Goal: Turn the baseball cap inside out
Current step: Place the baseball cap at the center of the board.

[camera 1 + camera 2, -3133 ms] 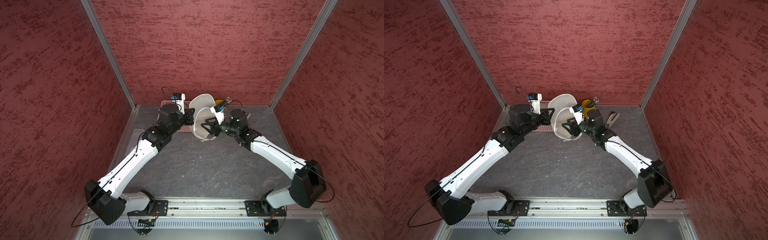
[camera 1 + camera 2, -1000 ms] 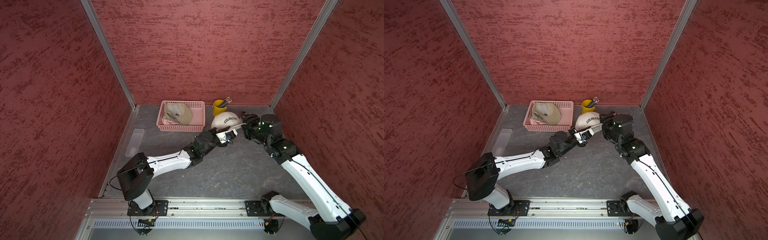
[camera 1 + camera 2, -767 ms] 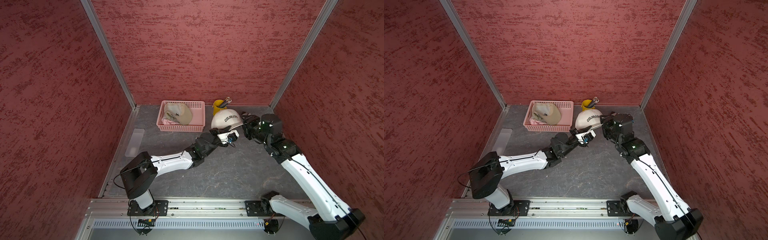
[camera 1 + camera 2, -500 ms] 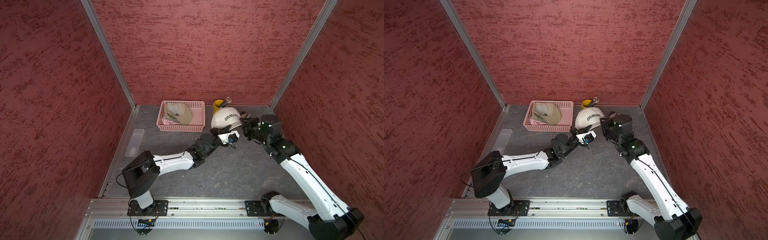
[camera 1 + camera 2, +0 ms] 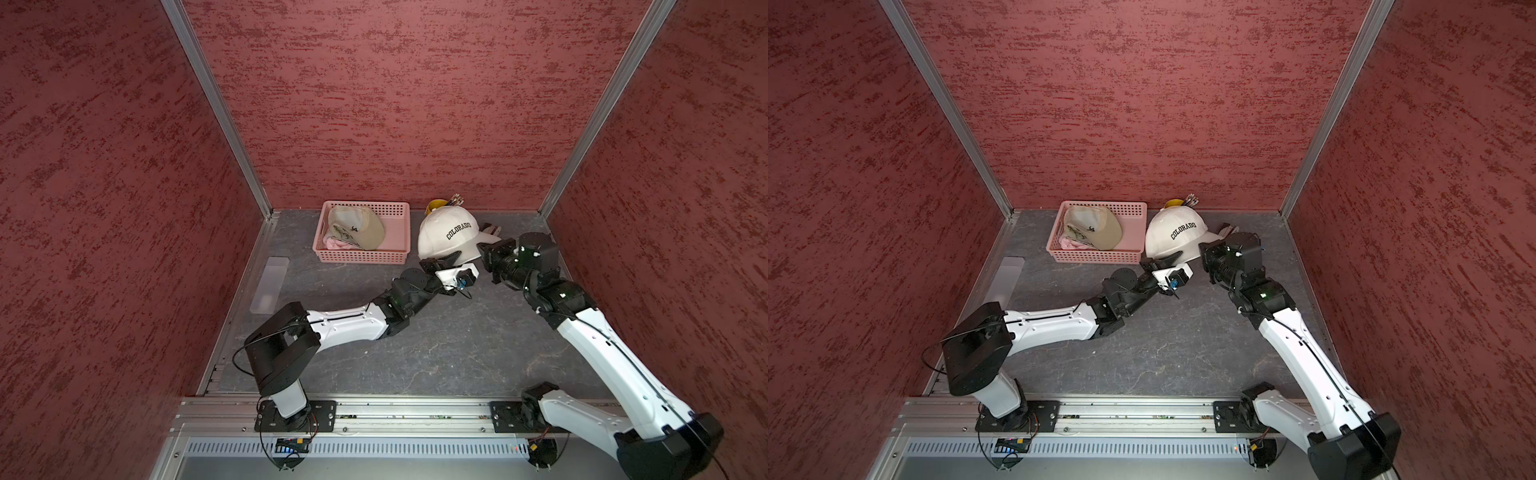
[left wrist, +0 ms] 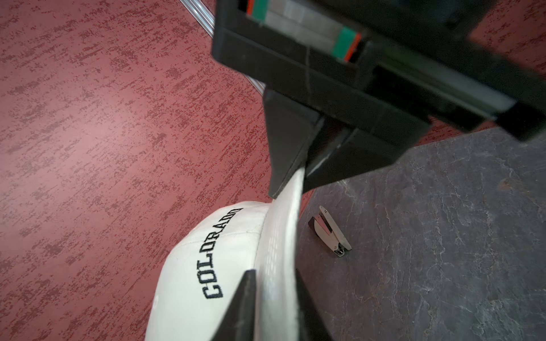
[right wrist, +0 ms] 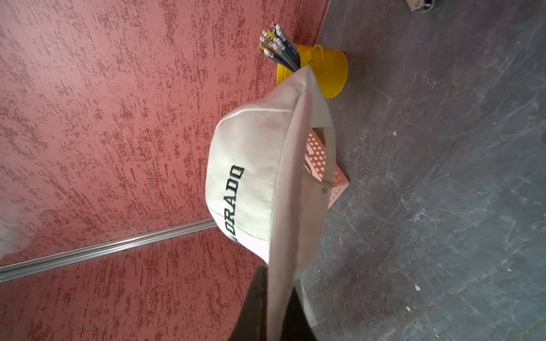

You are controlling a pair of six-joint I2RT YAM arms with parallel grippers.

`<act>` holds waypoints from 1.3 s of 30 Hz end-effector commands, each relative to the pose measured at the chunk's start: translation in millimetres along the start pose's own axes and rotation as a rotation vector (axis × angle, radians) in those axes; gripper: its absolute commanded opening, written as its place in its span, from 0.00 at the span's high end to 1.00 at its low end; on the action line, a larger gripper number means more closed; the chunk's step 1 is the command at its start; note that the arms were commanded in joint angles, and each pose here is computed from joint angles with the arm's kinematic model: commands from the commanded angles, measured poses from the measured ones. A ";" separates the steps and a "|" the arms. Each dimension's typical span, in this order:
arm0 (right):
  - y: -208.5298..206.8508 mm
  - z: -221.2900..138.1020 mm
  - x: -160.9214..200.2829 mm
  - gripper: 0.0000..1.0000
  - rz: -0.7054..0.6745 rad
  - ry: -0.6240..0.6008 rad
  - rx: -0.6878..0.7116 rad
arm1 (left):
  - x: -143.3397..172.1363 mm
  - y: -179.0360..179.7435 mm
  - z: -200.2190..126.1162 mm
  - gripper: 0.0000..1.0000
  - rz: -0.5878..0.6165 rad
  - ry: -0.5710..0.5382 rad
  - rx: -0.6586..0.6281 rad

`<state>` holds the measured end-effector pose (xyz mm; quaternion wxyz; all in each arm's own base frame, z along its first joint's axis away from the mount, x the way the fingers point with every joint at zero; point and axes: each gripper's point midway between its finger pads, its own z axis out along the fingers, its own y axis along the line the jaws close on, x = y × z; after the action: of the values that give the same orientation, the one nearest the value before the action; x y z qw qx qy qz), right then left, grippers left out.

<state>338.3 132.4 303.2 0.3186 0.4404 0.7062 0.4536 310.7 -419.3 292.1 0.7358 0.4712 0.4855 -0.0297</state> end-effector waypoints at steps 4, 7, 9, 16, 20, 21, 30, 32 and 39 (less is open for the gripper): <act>-4.2 16.6 -2.8 1.00 -0.020 -0.006 -0.051 | -3.8 3.3 -7.3 0.18 -0.065 0.000 -0.007; -6.1 24.5 -3.6 1.00 -0.041 -0.009 -0.056 | -3.6 8.8 -14.7 0.00 -0.114 0.014 -0.016; -7.7 28.0 -5.2 1.00 -0.050 -0.015 -0.054 | -3.4 10.5 -22.8 0.00 -0.186 0.018 -0.009; -8.4 39.6 -7.7 1.00 -0.084 -0.015 -0.075 | 14.3 21.3 -49.3 0.00 -0.506 0.071 0.040; -21.0 52.1 -10.3 1.00 -0.084 -0.009 -0.075 | 30.6 51.6 -68.5 0.00 -0.824 0.057 0.037; -25.5 54.9 -10.7 1.00 -0.082 -0.007 -0.075 | 35.6 58.1 -70.6 0.00 -0.858 0.077 0.020; -49.8 72.8 -14.9 1.00 -0.076 -0.015 -0.129 | 60.6 83.0 -82.8 0.00 -1.012 0.203 -0.026; -54.7 78.6 -13.9 1.00 -0.075 -0.006 -0.128 | 66.1 82.4 -84.1 0.00 -1.006 0.216 -0.038; -61.4 96.5 -16.4 1.00 -0.084 -0.005 -0.171 | 76.1 81.8 -90.9 0.00 -1.001 0.227 -0.066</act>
<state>398.9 141.1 192.6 0.3436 0.4073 0.7061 0.4663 332.0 -283.4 283.3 0.5896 0.1652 0.7273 -0.3101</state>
